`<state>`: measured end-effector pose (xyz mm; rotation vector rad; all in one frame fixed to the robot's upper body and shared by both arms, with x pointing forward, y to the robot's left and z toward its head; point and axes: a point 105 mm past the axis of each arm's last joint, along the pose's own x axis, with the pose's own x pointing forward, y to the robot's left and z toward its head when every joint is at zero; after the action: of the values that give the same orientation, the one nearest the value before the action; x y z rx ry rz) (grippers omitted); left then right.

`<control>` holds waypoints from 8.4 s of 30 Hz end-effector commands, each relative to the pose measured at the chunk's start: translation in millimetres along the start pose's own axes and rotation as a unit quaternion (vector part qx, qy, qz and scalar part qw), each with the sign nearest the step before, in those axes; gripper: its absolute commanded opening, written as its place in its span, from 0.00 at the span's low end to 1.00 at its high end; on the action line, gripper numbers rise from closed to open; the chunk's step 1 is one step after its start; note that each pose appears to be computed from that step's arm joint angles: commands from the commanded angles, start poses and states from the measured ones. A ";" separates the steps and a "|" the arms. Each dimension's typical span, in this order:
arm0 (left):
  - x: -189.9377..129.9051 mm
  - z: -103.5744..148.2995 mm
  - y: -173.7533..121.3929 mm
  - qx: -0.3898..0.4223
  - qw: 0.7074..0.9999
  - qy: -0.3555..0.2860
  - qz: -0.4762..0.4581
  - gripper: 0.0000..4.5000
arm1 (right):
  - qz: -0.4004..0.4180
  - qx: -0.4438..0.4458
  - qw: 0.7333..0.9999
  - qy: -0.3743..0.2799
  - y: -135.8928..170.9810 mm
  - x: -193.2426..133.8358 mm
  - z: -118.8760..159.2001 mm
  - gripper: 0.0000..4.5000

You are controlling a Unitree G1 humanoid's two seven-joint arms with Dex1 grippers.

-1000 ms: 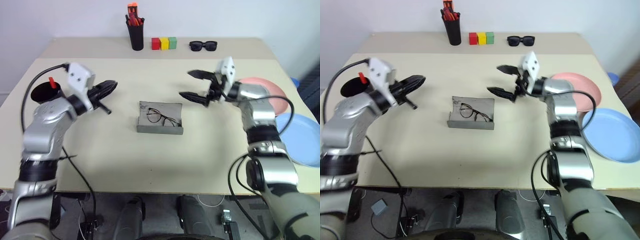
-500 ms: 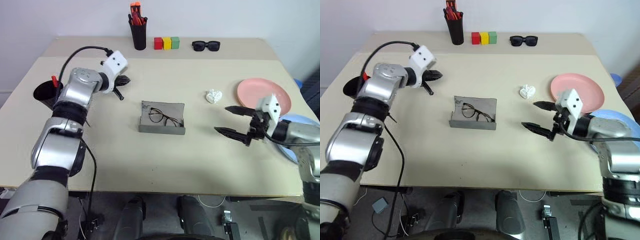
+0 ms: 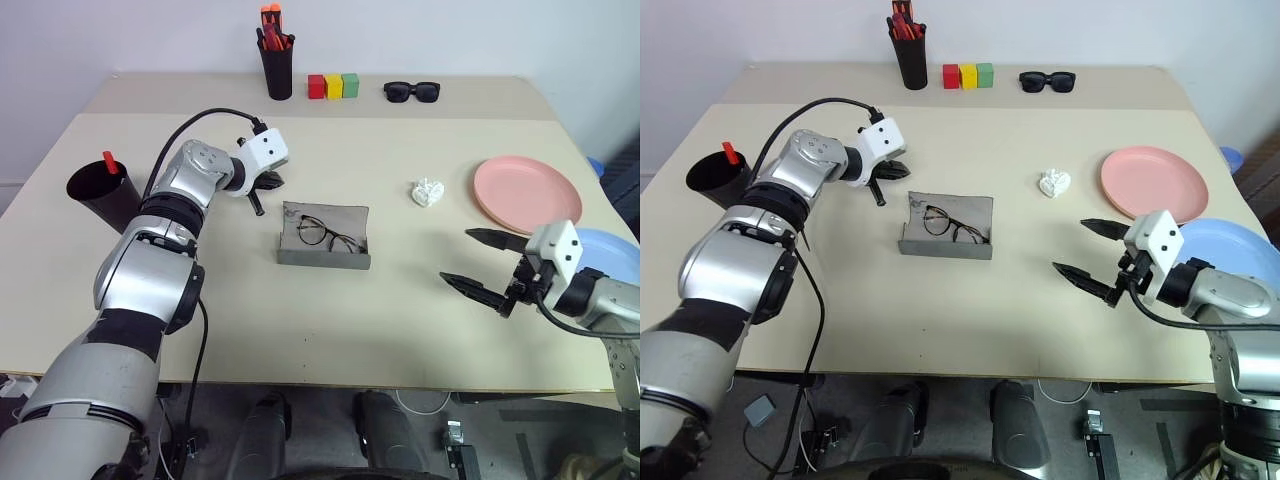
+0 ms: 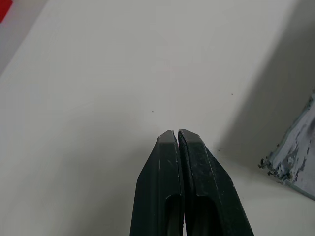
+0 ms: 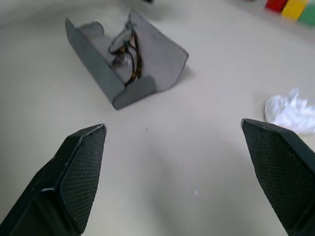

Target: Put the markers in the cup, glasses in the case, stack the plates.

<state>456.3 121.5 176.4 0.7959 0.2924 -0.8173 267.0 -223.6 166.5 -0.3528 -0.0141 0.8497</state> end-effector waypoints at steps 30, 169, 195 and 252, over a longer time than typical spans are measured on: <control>-30.2 3.7 -46.3 0.032 0.972 -0.094 -0.212 0.01 | 0.062 -0.012 0.998 -0.020 13.4 2.2 -10.3 1.00; -8.7 91.5 -114.3 -0.220 0.949 -0.218 -0.063 1.00 | -0.166 -0.013 0.986 0.012 -97.5 139.1 -21.9 0.99; -24.1 90.3 -111.7 -0.203 0.953 -0.217 -0.055 1.00 | -0.236 -0.059 0.965 0.102 -113.0 142.3 -50.2 0.01; -66.6 60.4 -45.8 -0.178 0.885 -0.356 0.241 1.00 | -0.260 -0.033 0.958 -0.120 -115.1 21.0 12.2 0.83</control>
<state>380.8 76.5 207.2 0.1410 -0.2698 -0.5999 376.5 -279.3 188.6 -0.2941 -0.2828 0.2973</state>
